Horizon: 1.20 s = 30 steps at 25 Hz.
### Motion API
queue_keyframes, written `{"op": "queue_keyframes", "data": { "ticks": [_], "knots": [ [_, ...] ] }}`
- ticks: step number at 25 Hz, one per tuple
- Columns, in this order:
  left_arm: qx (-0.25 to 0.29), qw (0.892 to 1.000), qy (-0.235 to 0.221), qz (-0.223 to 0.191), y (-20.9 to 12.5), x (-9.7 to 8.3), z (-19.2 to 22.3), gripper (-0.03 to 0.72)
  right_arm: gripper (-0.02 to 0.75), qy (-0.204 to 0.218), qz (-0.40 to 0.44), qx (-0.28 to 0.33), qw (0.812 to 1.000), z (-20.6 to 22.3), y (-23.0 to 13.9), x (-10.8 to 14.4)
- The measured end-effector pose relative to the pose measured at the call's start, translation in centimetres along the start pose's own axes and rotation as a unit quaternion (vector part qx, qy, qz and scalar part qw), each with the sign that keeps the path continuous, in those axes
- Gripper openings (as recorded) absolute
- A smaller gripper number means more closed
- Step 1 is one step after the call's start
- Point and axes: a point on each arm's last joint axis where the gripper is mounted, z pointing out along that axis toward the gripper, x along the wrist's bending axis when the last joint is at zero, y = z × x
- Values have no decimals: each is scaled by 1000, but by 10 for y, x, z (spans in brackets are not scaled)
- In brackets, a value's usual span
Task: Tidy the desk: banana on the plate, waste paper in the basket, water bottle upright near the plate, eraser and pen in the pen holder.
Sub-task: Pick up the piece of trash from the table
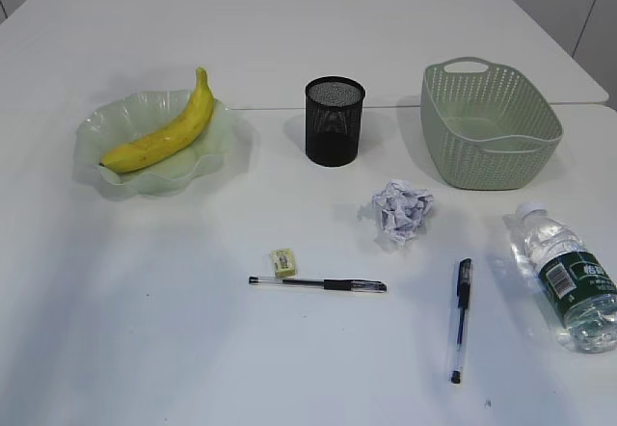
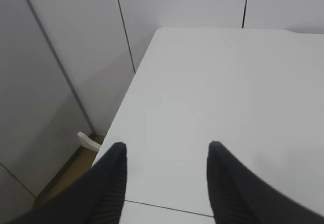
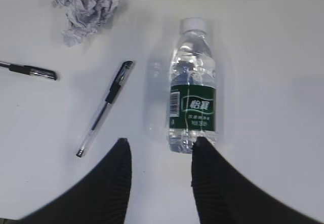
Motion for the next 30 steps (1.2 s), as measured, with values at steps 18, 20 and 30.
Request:
{"op": "queue_keyframes", "data": {
  "ticks": [18,20,30],
  "knots": [
    [66,997,39,0,-12,7,-1,319,498,145,82,20,986,83,41,26],
    [73,996,43,0,-13,8,-1,316,498,149,67,19,986,94,46,27],
    [103,993,61,0,-19,11,-3,308,501,185,8,34,982,150,78,39]
  ]
}}
